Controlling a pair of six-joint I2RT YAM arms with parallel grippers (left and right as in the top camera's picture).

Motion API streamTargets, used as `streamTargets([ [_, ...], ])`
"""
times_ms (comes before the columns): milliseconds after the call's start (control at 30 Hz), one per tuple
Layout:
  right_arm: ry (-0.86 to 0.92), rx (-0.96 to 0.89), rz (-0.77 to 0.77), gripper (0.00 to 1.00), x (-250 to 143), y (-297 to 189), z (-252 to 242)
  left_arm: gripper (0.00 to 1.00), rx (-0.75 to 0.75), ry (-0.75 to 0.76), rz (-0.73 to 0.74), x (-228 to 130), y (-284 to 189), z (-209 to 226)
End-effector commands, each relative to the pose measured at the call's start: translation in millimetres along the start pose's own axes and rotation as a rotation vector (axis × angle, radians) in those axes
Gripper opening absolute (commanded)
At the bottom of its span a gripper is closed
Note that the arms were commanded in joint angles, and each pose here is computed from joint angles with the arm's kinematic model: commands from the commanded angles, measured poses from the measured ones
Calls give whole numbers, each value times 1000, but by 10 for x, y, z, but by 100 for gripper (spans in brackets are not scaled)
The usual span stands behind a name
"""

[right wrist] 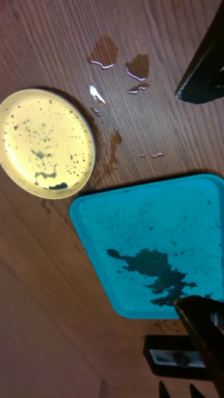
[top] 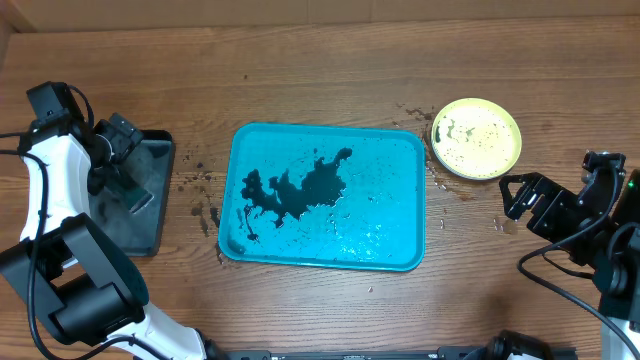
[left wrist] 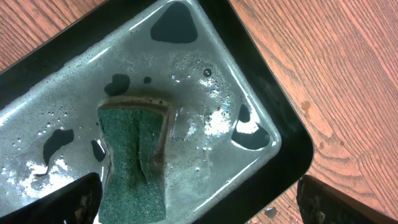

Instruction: Clean dirty plates on tray and stack at the side

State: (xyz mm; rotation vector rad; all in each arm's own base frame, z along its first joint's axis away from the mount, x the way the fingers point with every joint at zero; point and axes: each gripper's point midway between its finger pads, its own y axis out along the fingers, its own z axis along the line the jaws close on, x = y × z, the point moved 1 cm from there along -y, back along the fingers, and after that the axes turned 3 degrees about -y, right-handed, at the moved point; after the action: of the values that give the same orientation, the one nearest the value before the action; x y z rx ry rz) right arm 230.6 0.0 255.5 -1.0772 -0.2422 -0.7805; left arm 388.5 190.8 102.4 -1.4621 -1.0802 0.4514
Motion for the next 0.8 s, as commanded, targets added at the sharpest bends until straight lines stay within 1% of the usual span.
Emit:
streamTargets([
  [0,44,15,5,100,-6,18,22,100,-24,0,-35,79,-133,-64],
  [267,61,-34,45,100,-19,113,-91,100,-24,0,-35,78,-133,-63],
  [367,6,-8,44,100,-3,220,-10,100,-24,0,-35,79,-133,-64],
  [467,-119,56,-6,100,-2,294,174,100,-24,0,-35,79,-133,-64],
  [600,-308,148,-113,100,-102,371,380,100,-24,0,-35,78,-133,-63],
  [667,-365,188,-187,100,-196,406,412,100,-24,0,-35,79,-133,-64],
  [767,-406,230,-279,100,-291,434,394,100,-24,0,-35,78,-133,-63],
])
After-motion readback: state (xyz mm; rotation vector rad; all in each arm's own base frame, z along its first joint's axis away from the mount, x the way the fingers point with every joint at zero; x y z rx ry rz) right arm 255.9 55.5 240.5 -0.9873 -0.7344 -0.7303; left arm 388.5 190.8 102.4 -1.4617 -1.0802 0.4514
